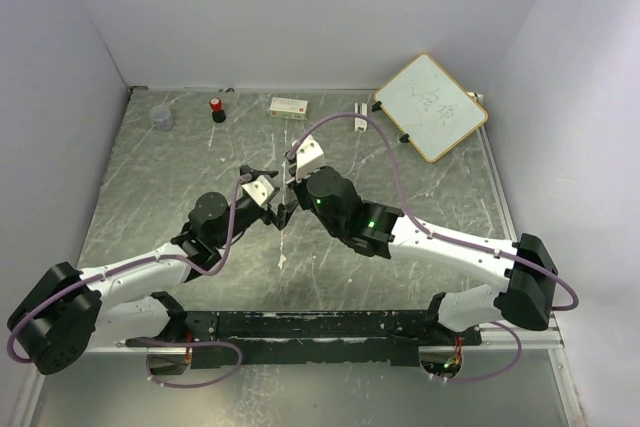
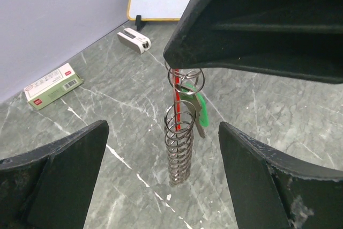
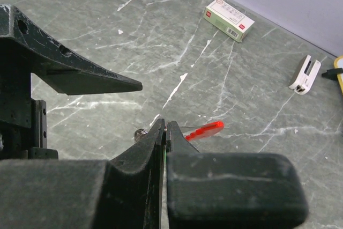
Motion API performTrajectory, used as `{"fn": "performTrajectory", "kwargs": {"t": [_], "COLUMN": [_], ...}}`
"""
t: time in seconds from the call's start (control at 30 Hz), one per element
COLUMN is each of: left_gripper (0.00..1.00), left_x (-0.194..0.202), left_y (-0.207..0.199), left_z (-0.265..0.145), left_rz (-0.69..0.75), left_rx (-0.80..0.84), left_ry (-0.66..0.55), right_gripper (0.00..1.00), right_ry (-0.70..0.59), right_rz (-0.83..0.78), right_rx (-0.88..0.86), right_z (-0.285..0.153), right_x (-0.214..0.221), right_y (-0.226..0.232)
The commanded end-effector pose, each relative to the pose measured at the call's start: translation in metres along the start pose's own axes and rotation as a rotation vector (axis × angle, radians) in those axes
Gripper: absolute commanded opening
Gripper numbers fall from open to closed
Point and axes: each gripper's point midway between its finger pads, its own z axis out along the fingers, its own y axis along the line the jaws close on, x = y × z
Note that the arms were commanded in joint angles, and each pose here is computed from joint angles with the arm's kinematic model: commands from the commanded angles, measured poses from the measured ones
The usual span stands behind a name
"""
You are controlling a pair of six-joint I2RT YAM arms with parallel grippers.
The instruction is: Remove the keys from the keyring
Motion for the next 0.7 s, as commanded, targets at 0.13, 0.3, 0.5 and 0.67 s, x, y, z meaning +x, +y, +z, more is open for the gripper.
{"fn": "performTrajectory", "kwargs": {"t": [0.13,0.3,0.5,0.67], "left_gripper": [0.72,0.75,0.69,0.55], "left_x": [0.001,0.002,0.002,-0.003], "left_y": [0.006,0.005,0.007,0.012], "left_z": [-0.002,0.0,0.003,0.005], "left_rz": [0.057,0.062,0.07,0.092], "left_rx": [-0.045,-0.038,-0.048,-0.064], "left_ry": [-0.019,-0.022,-0.022,-0.032], "right_gripper": [0.0,0.0,0.0,0.0], "right_ry": [-0.097,-0.104,-0.109,-0.113], "right_rz": [0.042,0.039,0.036,0.033], "right_rx": [-0.018,-0.024,-0.038,-0.039], "right_z": [-0.014,-0.016,-0.02,-0.021], "right_x": [-0.036,-0.041,-0.045,-0.047], "right_y": [0.001,0.005,0.011,0.012]}}
